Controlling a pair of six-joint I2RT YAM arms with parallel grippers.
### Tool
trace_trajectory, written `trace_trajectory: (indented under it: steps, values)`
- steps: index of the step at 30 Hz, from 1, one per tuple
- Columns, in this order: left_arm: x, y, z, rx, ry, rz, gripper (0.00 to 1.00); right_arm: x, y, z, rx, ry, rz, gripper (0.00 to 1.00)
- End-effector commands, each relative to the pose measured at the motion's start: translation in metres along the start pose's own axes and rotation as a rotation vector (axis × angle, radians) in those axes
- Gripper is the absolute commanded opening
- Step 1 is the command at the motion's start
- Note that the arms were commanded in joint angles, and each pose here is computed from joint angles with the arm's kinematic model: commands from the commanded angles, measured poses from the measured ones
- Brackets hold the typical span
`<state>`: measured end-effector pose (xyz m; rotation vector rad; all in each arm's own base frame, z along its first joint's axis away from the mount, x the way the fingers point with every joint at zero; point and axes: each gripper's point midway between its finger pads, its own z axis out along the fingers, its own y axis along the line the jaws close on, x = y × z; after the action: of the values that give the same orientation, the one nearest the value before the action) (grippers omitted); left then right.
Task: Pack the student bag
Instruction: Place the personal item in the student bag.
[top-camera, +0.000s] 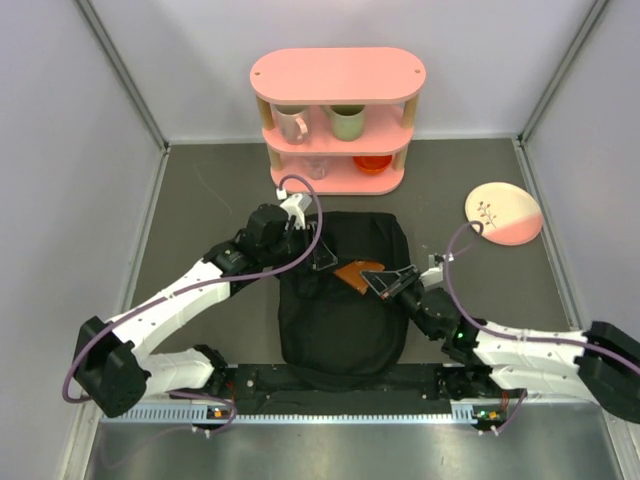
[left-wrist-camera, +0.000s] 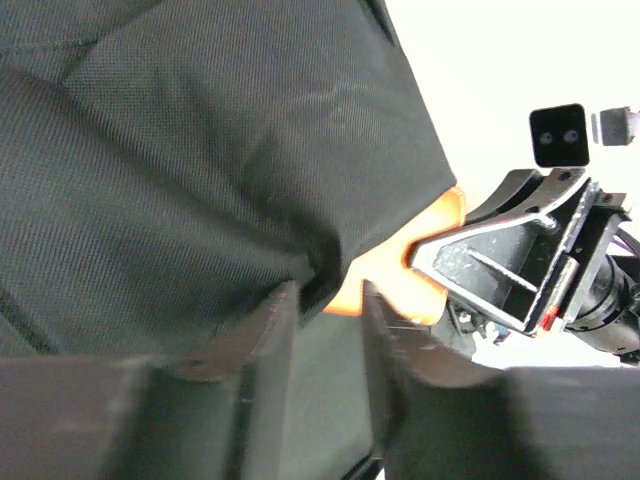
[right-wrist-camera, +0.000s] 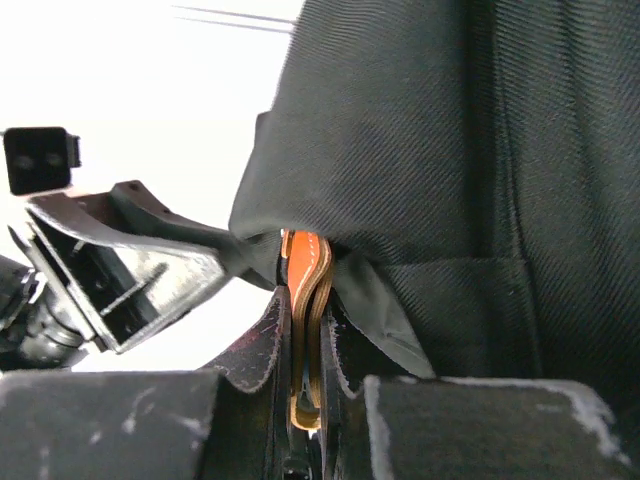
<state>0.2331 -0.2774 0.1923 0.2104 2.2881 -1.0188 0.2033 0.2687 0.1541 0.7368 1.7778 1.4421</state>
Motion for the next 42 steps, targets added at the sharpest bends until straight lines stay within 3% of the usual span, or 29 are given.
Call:
trace_trajectory:
  steps: [1, 2, 5, 11, 17, 22, 30, 36, 42]
  values:
    - [0.003, -0.008, -0.008, 0.041, 0.001, 0.024, 0.49, -0.046, 0.024, -0.007, -0.039, -0.209, -0.046, 0.0]
    - [0.003, -0.008, -0.007, 0.042, 0.0, 0.025, 0.59, -0.048, 0.03, -0.01, -0.055, -0.212, -0.045, 0.0]
    - [0.003, -0.012, -0.006, 0.065, -0.003, 0.03, 0.71, -0.048, 0.026, -0.014, -0.057, -0.205, -0.056, 0.0]
    - [0.008, -0.022, -0.003, 0.129, 0.029, 0.037, 0.73, -0.045, 0.021, -0.011, -0.013, -0.189, -0.117, 0.0]
    - [0.009, -0.019, 0.001, 0.121, 0.03, 0.015, 0.73, -0.029, 0.023, 0.011, -0.062, -0.163, -0.071, 0.0]
    - [-0.002, -0.015, -0.011, 0.074, -0.031, 0.047, 0.74, -0.014, 0.05, 0.028, -0.174, -0.191, 0.003, 0.0]
    - [-0.007, 0.007, -0.03, -0.051, -0.092, 0.09, 0.79, 0.017, 0.049, 0.047, -0.151, -0.168, -0.013, 0.0]
    - [-0.01, 0.017, -0.046, -0.112, -0.123, 0.116, 0.83, -0.021, 0.037, 0.05, -0.077, -0.367, -0.097, 0.0]
    - [-0.006, 0.029, -0.052, -0.153, -0.152, 0.103, 0.88, -0.057, 0.027, 0.062, -0.033, -0.447, -0.134, 0.0]
